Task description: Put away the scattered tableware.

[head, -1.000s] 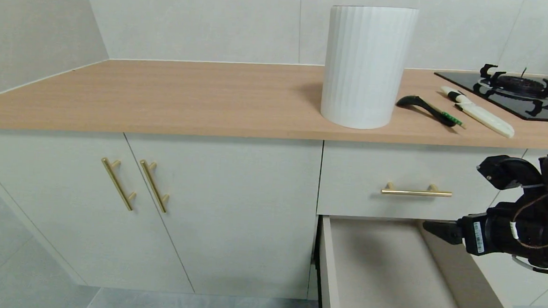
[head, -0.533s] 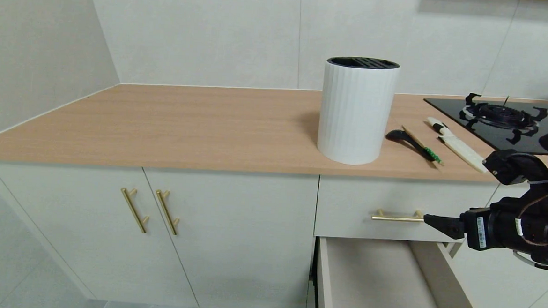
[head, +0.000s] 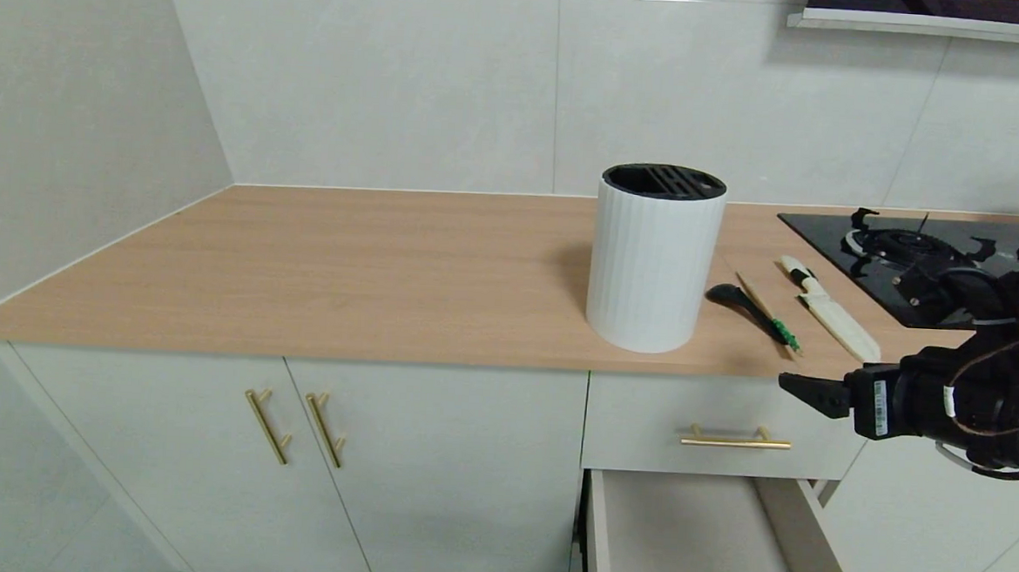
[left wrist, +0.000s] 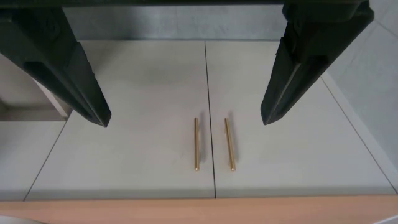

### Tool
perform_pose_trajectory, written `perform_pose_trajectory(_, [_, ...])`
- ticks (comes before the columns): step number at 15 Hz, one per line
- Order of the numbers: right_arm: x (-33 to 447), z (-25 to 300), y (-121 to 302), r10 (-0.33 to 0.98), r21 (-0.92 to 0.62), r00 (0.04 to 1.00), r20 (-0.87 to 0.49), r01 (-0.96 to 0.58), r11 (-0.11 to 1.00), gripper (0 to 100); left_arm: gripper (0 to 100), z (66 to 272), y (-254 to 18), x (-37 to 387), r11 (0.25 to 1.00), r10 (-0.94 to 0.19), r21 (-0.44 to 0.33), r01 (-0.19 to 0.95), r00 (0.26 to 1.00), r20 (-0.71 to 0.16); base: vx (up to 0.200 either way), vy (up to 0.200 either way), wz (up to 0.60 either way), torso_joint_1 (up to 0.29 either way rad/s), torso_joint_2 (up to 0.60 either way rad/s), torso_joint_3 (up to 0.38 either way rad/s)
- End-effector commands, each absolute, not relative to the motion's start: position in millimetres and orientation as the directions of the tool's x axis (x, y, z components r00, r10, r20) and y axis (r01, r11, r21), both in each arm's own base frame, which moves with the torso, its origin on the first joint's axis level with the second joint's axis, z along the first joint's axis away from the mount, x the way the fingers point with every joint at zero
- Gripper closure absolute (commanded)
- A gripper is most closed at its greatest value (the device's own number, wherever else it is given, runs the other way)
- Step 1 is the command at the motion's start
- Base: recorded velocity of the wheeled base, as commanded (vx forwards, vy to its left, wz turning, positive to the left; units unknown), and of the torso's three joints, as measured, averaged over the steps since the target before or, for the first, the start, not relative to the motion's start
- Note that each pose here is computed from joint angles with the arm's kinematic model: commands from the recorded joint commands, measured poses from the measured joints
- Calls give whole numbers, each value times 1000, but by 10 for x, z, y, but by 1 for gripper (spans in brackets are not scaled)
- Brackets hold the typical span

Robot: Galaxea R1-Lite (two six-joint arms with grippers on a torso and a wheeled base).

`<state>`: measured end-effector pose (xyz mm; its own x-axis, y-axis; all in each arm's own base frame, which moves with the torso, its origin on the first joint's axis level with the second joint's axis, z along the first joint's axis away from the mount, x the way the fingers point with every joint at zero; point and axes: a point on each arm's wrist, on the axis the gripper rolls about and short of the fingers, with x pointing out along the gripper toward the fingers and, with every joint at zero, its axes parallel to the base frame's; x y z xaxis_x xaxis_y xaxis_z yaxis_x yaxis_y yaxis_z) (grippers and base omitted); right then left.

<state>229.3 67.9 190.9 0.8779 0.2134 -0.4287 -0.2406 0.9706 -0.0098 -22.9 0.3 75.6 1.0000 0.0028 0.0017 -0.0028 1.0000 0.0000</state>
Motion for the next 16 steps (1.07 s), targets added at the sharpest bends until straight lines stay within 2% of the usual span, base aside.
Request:
perform_pose_trajectory(1, [2393,1830,710,211,-12,875,-435,-240,971,0,0,755,3,-228,1000,3,0,-3,1000,0,0,0,0,80,-105,-66])
perform_pose_trajectory(3, [2479,1843,729,184,-22,892,-412,-212,977,0,0,755,3,-228,1000,3,0,-3,1000,0,0,0,0,16,-28,-18])
perform_pose_trajectory(5, [2674,1819,776,45,-46,910,-412,-70,997,0,0,755,3,-228,1000,3,0,-3,1000,0,0,0,0,0,0,0])
perform_pose_trajectory(7, [2848,1808,858,-5,12,913,-407,11,1000,0,0,755,3,-228,1000,3,0,-3,1000,0,0,0,0,0,0,0])
perform_pose_trajectory(10, [3053,1658,907,-92,-4,899,-429,100,995,0,0,755,3,-228,1000,3,0,-3,1000,0,0,0,0,0,0,0])
perform_pose_trajectory(16, [3275,1462,948,-120,16,879,-462,143,990,0,0,755,3,-228,1000,3,0,-3,1000,0,0,0,0,0,0,0])
